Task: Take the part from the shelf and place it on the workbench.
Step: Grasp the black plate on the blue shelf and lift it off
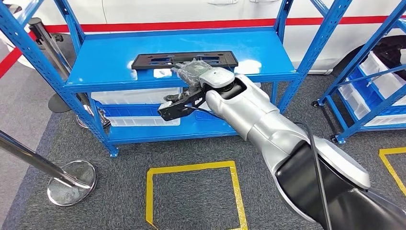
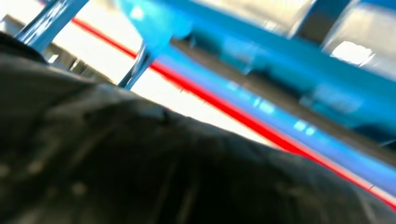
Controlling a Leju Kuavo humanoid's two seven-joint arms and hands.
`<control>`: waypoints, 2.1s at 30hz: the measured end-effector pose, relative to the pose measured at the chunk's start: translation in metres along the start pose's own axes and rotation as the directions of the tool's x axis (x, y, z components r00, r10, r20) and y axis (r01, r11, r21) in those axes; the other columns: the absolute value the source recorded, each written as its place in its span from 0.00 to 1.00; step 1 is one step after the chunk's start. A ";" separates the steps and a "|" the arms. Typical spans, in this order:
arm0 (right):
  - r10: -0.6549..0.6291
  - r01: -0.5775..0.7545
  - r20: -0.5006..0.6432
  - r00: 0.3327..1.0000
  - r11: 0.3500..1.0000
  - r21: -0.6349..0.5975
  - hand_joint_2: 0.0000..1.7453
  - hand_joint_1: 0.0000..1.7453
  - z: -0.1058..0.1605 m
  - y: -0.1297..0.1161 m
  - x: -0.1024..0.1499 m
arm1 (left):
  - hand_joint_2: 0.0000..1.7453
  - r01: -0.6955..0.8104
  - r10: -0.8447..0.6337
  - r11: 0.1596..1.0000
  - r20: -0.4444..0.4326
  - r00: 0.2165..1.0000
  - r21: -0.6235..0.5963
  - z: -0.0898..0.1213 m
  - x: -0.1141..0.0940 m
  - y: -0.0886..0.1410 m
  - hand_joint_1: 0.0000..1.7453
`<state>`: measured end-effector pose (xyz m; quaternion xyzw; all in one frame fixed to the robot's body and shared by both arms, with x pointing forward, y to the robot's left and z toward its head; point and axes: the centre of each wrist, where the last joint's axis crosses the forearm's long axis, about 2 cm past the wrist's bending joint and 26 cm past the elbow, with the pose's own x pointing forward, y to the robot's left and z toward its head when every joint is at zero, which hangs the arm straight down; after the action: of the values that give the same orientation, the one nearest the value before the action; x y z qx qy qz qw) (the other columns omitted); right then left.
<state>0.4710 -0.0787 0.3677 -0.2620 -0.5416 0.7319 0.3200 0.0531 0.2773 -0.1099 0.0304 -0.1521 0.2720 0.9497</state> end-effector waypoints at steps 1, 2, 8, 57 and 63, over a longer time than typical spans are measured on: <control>-0.027 0.027 0.008 1.000 1.000 0.002 0.00 0.00 0.000 0.001 -0.001 | 0.00 0.000 0.000 1.000 0.002 1.000 0.000 0.000 0.000 0.000 0.00; -0.045 0.045 0.013 0.999 0.999 0.000 0.00 0.00 0.000 0.001 -0.001 | 0.00 0.000 0.000 1.000 0.003 1.000 0.000 0.000 0.000 0.000 0.00; -0.064 0.065 0.027 0.998 0.998 -0.013 0.00 0.00 0.000 -0.002 -0.001 | 0.00 -0.007 0.007 1.000 0.006 1.000 -0.002 0.000 0.000 -0.002 0.00; -0.176 0.194 0.332 0.927 0.981 -0.024 0.00 0.00 -0.012 0.025 0.138 | 0.00 0.059 -0.059 0.998 0.005 0.998 -0.012 0.000 0.001 0.000 0.00; -0.156 0.170 0.336 0.929 0.985 -0.011 0.00 0.00 -0.012 0.030 0.140 | 0.00 0.066 -0.066 0.998 0.004 0.998 -0.012 0.000 0.001 0.001 0.00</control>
<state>0.3823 0.0284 0.3306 -0.0946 -0.6222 0.7257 0.2779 0.0533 0.2784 -0.1099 0.0301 -0.1546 0.2394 0.9581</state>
